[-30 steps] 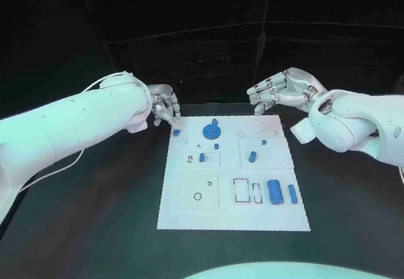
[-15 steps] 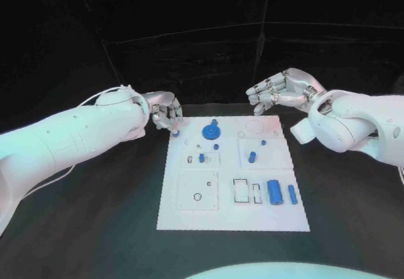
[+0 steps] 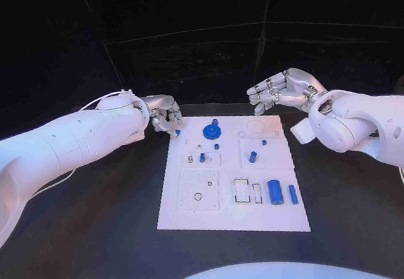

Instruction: Assemble the parts on the task board

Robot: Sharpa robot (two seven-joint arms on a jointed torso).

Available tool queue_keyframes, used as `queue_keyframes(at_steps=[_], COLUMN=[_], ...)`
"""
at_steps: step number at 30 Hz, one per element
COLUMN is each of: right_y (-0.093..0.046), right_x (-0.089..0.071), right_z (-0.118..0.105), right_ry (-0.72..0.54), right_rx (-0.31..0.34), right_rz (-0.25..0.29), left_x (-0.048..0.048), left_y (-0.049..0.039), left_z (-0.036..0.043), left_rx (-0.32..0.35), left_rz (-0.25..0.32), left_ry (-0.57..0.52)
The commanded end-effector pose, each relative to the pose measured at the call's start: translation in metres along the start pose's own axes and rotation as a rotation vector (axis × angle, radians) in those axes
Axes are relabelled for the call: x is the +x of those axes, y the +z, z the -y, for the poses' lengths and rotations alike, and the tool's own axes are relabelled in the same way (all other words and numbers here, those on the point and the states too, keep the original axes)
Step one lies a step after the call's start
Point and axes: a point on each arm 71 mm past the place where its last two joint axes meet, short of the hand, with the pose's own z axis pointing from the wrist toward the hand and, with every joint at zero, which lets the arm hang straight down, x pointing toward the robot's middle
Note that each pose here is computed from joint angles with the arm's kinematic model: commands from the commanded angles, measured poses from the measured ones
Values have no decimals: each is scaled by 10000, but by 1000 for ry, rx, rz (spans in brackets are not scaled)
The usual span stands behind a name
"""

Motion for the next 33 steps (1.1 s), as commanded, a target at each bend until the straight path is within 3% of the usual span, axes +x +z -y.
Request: queue_keyframes(at_steps=[1,13,33], right_y=[7,15,9], right_x=[6,19,23], right_z=[-22,-25,-29], right_ry=[-1,0,1], right_rx=[-13,-14,-15], right_rz=[-4,-7,-7], left_x=[14,107,130], left_y=[1,24,52], left_z=[-17,-50,-82], left_rx=[8,0,-22], left_rz=[-6,-15,-2], left_ry=[15,14,21])
